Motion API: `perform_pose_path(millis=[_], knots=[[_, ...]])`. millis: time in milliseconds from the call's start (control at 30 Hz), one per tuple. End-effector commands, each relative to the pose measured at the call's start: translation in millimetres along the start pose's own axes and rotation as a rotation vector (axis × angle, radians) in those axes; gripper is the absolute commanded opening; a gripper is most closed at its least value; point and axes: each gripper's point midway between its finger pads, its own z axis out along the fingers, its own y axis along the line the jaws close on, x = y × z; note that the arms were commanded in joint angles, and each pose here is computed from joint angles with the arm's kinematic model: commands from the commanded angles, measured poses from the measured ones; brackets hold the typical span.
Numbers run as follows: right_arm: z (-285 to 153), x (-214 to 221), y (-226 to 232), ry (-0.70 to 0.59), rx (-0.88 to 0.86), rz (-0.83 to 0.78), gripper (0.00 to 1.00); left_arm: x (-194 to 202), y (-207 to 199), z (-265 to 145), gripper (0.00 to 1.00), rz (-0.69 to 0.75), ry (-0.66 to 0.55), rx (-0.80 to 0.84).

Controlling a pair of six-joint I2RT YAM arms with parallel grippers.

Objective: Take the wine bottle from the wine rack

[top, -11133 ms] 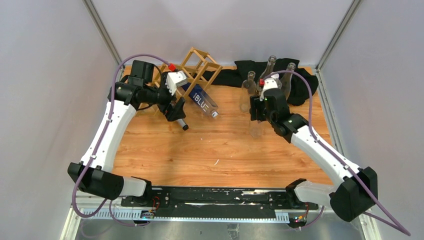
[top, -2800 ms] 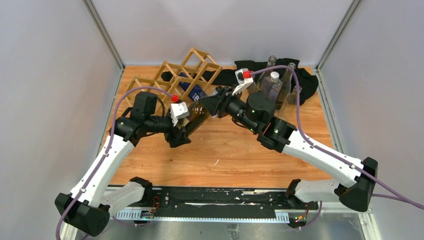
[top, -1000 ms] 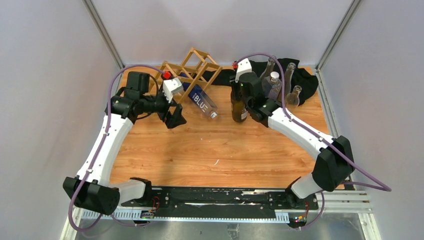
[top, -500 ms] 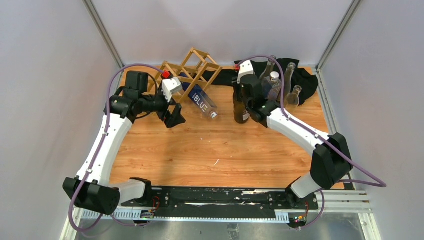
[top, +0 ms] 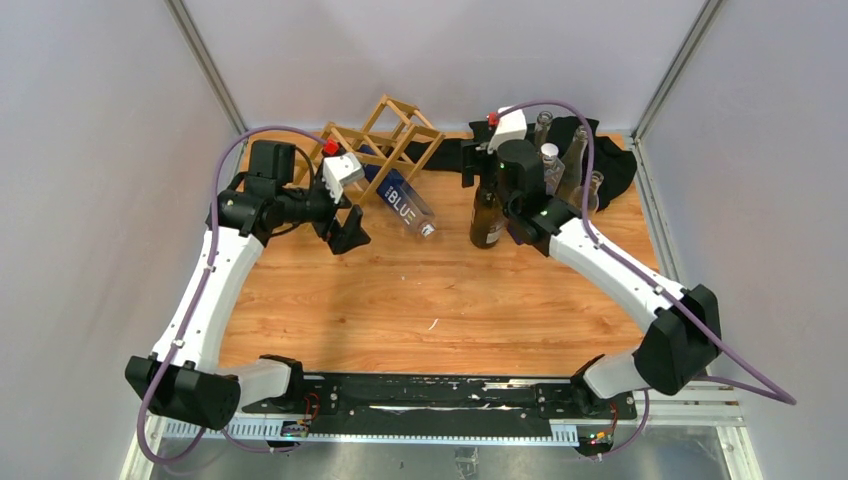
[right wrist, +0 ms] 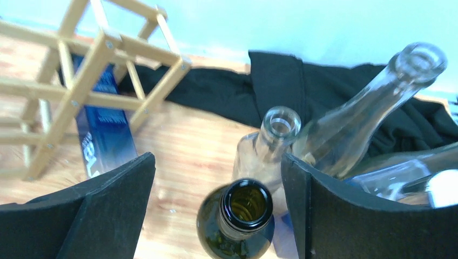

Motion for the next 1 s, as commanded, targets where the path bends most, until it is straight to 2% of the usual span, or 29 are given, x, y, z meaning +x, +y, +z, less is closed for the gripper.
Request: perform_pose_path(millis=[0,167,367,633,800,967], knots=[[-21,-66,-13,-0.123,0.018,0.100,0.89,-12,6,-7,1.00,0.018,-0.022,-0.026],[-33,-97,5,-0.153,-0.075,0.140,0.90,-13,14,-9,1.00,-0.013,-0.031,-0.031],[-31,-85,60,-0.050,-0.237,0.086,0.91,-9,24,-10,1.00,-0.019,-0.025,-0.048],[-8,-15,136,0.221,-0.482,0.085,0.93,-9,24,-14,1.00,-0.003,-0.031,-0.062],[20,40,155,0.366,-0.484,0.075,0.94,-9,21,-16,1.00,0.006,-0.033,-0.057],[43,74,163,0.437,-0.471,0.040,0.95,-10,19,-18,1.00,0.011,-0.039,-0.051]])
